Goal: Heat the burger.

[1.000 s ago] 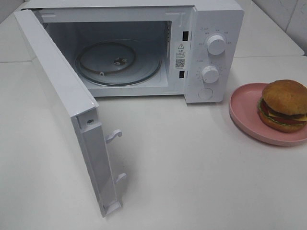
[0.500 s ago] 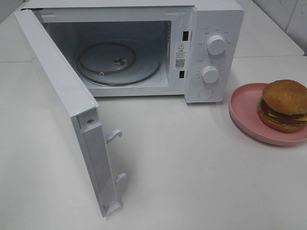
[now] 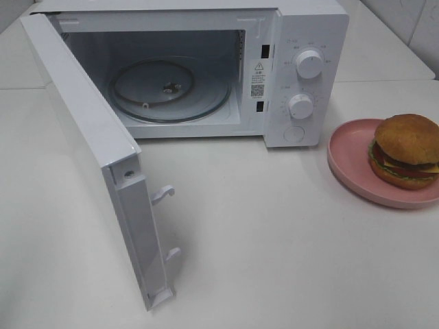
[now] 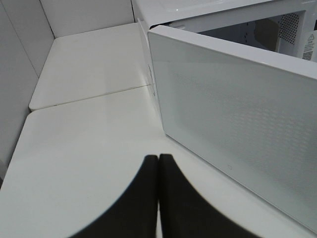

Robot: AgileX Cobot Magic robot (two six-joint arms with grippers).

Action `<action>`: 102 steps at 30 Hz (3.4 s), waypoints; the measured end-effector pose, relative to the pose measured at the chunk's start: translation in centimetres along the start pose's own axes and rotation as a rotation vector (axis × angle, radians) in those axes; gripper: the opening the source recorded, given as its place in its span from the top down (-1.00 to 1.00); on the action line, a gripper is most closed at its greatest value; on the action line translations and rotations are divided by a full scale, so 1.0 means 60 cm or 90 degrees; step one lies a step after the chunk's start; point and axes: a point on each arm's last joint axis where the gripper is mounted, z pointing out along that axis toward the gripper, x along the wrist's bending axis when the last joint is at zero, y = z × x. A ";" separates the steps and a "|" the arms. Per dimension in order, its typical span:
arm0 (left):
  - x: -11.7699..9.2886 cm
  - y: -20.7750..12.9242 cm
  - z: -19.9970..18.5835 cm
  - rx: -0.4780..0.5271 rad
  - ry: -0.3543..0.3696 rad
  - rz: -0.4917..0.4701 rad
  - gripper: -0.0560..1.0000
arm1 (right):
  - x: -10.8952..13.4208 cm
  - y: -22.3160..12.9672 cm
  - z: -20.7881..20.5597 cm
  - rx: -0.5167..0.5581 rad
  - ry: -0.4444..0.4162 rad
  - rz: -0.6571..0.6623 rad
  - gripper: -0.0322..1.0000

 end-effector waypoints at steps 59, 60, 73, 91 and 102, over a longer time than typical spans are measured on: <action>-0.163 0.022 0.605 0.114 -0.175 0.148 0.89 | 0.000 0.000 0.000 0.000 0.000 0.000 -0.39; -0.170 0.021 0.608 0.115 -0.180 0.151 0.89 | 0.000 0.000 0.000 0.000 0.000 0.000 -0.39; -0.269 0.021 0.649 0.115 -0.258 0.198 0.89 | 0.000 0.000 0.000 0.000 0.000 0.000 -0.38; -0.392 0.059 0.671 0.184 -0.357 0.214 0.89 | 0.000 0.000 0.000 0.000 0.000 0.000 -0.37; -0.336 0.155 0.593 0.253 -0.359 0.268 0.89 | 0.000 0.000 0.000 0.000 0.000 0.000 -0.37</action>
